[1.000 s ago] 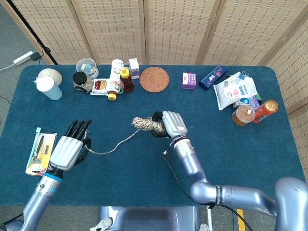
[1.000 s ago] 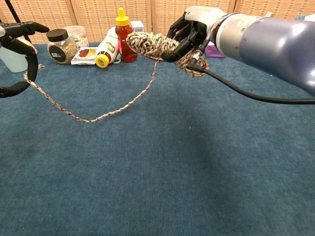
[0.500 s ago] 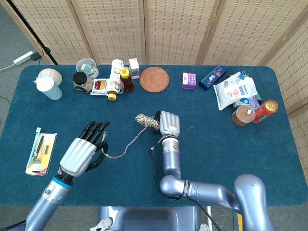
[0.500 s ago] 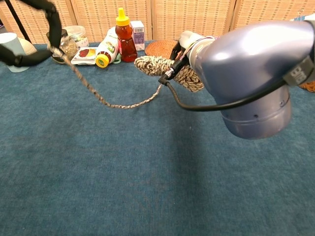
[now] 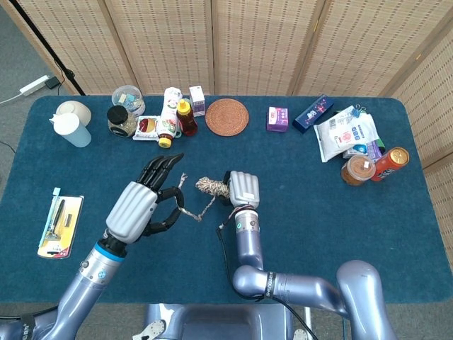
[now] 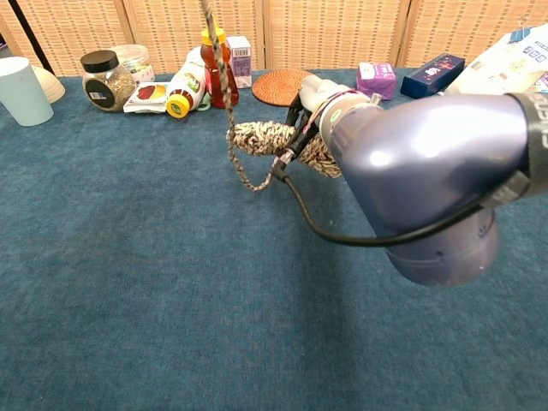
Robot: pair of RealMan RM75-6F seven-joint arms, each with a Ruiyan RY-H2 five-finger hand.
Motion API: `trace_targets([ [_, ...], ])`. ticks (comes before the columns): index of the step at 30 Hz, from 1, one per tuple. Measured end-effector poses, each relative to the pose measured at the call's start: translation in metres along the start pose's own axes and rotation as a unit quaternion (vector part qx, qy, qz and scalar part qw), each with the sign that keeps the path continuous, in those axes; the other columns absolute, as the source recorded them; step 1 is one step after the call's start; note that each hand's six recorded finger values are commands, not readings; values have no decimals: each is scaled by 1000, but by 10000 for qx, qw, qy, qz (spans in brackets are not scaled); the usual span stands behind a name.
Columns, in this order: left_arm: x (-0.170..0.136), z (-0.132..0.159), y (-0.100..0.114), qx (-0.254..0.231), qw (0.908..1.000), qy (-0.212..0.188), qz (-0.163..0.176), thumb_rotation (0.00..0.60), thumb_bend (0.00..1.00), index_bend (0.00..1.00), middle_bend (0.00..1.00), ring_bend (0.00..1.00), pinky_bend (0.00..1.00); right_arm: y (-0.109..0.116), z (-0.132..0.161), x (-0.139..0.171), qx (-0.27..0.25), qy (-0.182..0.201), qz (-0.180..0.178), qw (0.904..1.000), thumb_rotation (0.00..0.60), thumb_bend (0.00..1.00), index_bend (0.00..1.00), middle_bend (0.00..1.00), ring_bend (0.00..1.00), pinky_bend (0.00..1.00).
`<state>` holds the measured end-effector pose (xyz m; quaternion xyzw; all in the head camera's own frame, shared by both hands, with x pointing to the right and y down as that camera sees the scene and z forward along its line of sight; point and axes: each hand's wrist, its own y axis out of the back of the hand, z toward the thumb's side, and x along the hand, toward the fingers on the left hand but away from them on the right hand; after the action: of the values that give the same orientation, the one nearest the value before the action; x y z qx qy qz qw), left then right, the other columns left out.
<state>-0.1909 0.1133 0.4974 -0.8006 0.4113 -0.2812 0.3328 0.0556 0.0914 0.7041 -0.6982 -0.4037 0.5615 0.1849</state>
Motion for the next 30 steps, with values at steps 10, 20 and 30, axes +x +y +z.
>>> trace_targets([
  [10,33,-1,12,-119,9993,167,302,600,433,652,0,0,0,-13,-1,14,294,400,116,9987,600,838,746,528,423,630],
  [20,66,-5,29,-333,9966,323,687,600,429,652,0,0,0,-27,-8,25,496,749,369,9953,600,840,749,532,423,631],
  [30,89,6,32,-698,9921,548,882,600,427,652,0,0,0,-30,2,31,486,908,488,9935,600,841,754,560,442,630],
])
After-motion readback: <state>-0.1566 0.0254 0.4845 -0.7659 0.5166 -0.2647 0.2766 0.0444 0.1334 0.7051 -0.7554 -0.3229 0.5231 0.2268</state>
